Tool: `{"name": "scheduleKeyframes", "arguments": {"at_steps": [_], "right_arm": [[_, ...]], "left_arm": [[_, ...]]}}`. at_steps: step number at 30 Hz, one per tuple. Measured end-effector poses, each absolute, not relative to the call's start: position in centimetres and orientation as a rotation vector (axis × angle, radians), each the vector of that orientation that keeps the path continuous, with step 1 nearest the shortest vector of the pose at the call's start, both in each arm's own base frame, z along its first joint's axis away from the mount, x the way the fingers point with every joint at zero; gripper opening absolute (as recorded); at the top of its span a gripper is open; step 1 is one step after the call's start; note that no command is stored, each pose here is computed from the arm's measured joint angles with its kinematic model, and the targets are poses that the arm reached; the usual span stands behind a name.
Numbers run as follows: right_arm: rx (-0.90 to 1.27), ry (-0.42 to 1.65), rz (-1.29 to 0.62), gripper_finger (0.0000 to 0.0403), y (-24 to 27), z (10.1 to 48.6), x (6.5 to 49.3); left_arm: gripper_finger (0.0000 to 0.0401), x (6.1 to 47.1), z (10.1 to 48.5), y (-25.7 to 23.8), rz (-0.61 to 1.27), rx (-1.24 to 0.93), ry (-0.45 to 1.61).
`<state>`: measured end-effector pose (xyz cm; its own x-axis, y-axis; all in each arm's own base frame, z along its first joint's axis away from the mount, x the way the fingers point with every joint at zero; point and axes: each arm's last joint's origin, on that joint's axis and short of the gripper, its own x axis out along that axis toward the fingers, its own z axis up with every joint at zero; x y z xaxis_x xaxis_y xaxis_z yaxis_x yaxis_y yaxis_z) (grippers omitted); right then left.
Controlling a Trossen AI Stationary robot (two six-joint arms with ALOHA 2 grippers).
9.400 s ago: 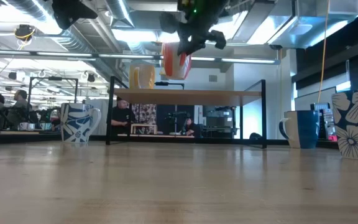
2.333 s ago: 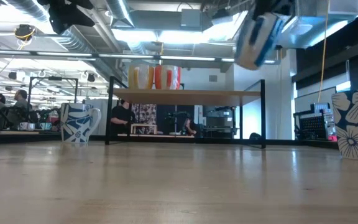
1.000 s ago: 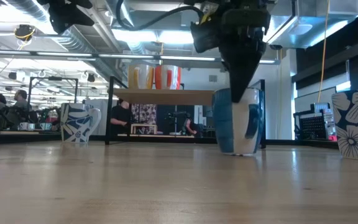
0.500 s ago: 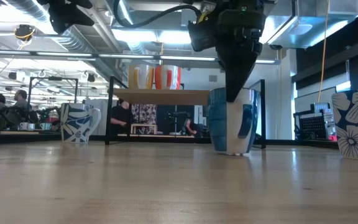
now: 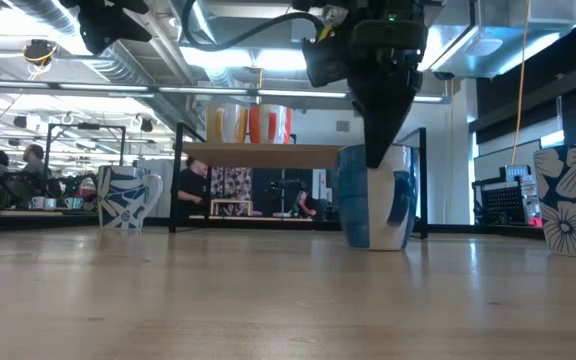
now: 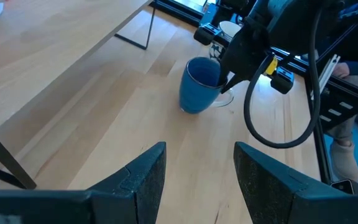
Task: Place coffee mugs
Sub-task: Put the blue mug on the shelf
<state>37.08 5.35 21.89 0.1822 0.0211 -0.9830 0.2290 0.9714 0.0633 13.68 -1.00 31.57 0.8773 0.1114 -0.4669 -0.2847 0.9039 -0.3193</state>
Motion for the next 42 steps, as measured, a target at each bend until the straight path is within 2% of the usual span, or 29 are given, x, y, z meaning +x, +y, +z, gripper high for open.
{"name": "scheduleKeyframes", "arguments": {"at_steps": [4, 9, 15, 18, 21, 30, 36, 42], "right_arm": [[0.242, 1.391, -0.138, 0.0052, 5.4, 21.7, 37.2], [0.254, 1.387, -0.176, 0.0119, 5.2, 22.1, 37.2], [0.31, 1.293, -0.25, 0.0183, 5.6, 28.0, 37.1], [0.349, 1.243, -0.315, 0.0199, 6.9, 30.5, 36.5], [0.408, 1.172, -0.429, 0.0207, 8.9, 31.5, 35.8], [0.567, 0.985, -0.855, 0.0257, 14.7, 29.2, 33.1], [0.705, 0.796, -0.988, 0.0276, 16.4, 26.2, 32.2], [0.783, 0.769, -1.036, 0.0266, 16.5, 22.6, 31.7]], "left_arm": [[0.0183, 13.7, 31.6, -1.0, 0.212, -0.392, 0.457], [0.0183, 13.7, 31.6, -1.0, 0.213, -0.392, 0.457], [0.0183, 13.7, 31.6, -1.0, 0.215, -0.391, 0.456], [0.0183, 13.7, 31.6, -1.0, 0.215, -0.392, 0.455], [0.0183, 13.7, 31.6, -1.0, 0.216, -0.392, 0.454], [0.0183, 13.7, 31.6, -1.0, 0.216, -0.394, 0.454], [0.0183, 13.7, 31.6, -1.0, 0.216, -0.394, 0.454], [0.0183, 13.7, 31.6, -1.0, 0.204, -0.398, 0.457]]}}
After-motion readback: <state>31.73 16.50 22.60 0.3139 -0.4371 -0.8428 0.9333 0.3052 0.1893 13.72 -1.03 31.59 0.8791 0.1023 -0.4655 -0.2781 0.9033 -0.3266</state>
